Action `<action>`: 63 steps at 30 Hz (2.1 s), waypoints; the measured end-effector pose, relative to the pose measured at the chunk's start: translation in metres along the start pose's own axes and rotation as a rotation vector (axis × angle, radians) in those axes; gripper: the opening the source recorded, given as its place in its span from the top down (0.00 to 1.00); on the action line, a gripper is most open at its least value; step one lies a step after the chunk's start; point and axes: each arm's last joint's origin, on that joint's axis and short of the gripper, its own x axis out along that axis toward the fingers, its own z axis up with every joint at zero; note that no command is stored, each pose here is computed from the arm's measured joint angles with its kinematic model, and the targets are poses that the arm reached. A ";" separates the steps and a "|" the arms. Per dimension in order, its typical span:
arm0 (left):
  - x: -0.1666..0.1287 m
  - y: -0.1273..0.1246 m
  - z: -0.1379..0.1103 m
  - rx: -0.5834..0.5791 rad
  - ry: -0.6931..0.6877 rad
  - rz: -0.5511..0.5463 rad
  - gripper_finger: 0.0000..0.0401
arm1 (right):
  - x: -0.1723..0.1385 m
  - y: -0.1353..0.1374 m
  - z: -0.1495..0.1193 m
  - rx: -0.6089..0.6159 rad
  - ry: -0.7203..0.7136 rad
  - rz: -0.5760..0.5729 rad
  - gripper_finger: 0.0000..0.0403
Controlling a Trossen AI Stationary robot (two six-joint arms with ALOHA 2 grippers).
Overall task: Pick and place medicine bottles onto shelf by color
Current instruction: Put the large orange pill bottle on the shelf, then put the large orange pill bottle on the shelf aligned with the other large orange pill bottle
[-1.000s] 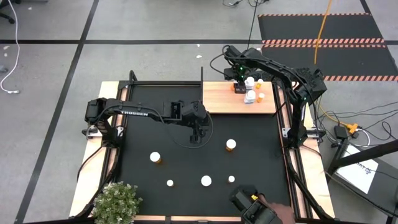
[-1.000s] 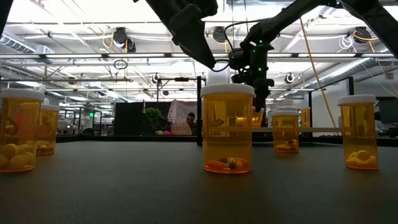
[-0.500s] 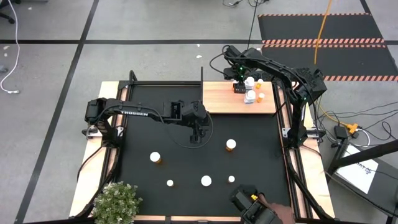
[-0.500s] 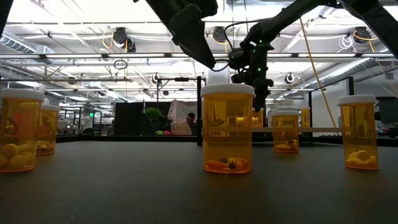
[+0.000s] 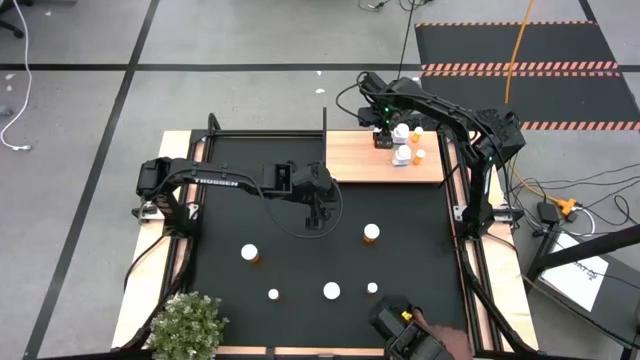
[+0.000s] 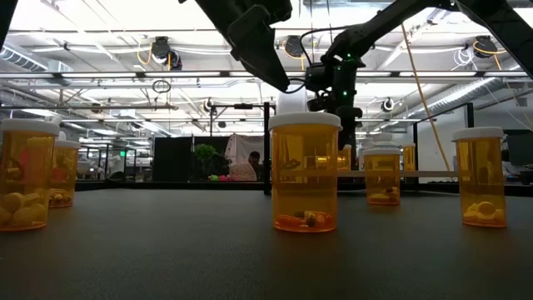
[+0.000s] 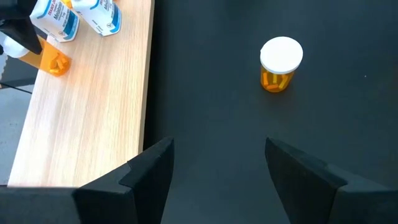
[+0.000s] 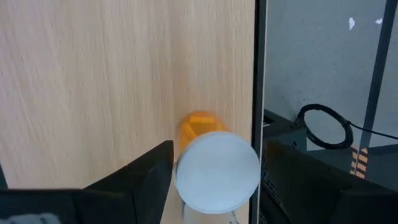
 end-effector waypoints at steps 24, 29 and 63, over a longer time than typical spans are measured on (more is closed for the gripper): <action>-0.002 -0.022 0.003 0.052 0.000 -0.039 0.37 | -0.136 0.112 0.008 0.304 -0.314 -0.046 0.38; -0.004 -0.036 0.004 0.083 0.000 -0.064 0.38 | -0.145 0.171 -0.012 0.316 -0.416 -0.075 0.38; 0.020 -0.104 0.016 -0.012 -0.123 -0.110 0.37 | -0.035 0.325 -0.090 0.278 -0.852 0.113 0.38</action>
